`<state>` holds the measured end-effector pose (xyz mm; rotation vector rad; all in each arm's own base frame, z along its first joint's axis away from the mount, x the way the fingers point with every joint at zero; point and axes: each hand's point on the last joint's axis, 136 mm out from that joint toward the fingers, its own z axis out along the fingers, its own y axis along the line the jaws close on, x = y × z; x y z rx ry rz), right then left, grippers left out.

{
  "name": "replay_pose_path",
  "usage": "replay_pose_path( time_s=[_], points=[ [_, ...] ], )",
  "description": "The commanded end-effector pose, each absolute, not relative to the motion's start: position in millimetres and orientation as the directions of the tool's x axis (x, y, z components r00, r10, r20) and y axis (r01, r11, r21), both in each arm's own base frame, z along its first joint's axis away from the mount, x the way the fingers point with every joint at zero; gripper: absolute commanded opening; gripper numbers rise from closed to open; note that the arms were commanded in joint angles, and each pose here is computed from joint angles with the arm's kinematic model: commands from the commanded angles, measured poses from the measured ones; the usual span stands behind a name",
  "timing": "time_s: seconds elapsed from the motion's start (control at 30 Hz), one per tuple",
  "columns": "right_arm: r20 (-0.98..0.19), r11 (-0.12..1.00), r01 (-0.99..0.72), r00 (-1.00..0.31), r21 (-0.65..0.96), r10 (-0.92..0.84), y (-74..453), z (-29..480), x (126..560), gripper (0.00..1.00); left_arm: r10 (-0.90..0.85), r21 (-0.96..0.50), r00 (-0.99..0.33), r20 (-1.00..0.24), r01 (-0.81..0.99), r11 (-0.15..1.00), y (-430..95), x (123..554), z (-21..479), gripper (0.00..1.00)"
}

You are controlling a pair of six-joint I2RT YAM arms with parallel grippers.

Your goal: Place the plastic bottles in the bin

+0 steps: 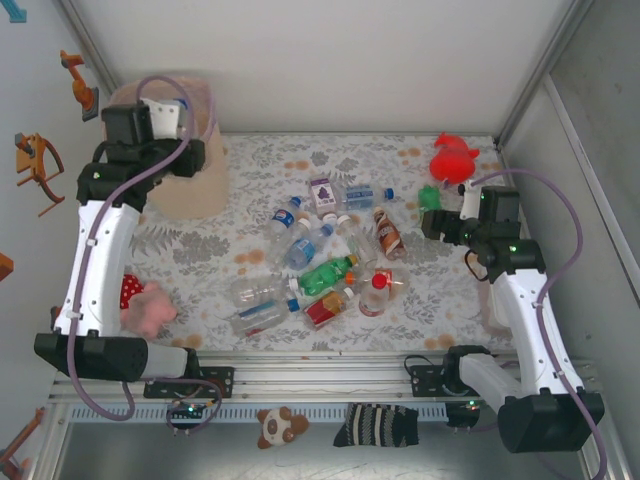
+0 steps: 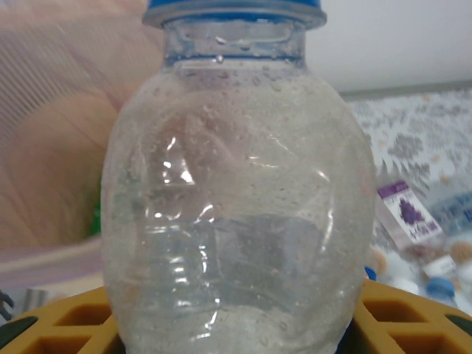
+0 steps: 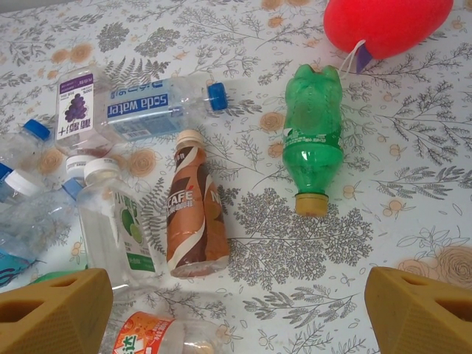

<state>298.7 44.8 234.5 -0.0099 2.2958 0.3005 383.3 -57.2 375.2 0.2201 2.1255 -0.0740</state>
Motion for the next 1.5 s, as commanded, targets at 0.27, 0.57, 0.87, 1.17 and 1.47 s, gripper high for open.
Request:
replay_pose_path(
  time_s=[0.27, 0.57, 0.87, 1.17, 1.47],
  points=[
    [-0.749, 0.968, -0.125, -0.658, 0.218, 0.084, 49.1, 252.2, 302.4, 0.88, 0.21, 0.236, -0.345, -0.915, -0.037, 0.971, 10.6, 444.2, 424.2, 0.53],
    [-0.751, 0.971, -0.114, -0.655, 0.211, 0.086, 46.6, 254.9, 299.2, 0.88, 0.255, 0.337, -0.345, -0.903, -0.202, 0.919, 60.8, 491.8, 420.8, 0.53],
    [-0.746, 0.971, -0.096, -0.658, 0.219, 0.103, 45.2, 250.4, 297.5, 0.87, 0.215, 0.347, -0.443, -0.87, -0.242, 0.906, 94.0, 522.5, 372.5, 0.53],
    [-0.741, 0.973, -0.092, -0.664, 0.211, 0.098, 43.8, 248.1, 297.6, 0.87, 0.153, 0.321, -0.58, -0.8, -0.198, 0.926, 104.0, 540.0, 300.5, 0.53],
    [-0.735, 0.974, -0.089, -0.672, 0.209, 0.096, 43.7, 244.0, 300.1, 0.87, 0.091, 0.266, -0.72, -0.688, -0.133, 0.955, 101.8, 554.7, 233.6, 0.53]
  ],
)
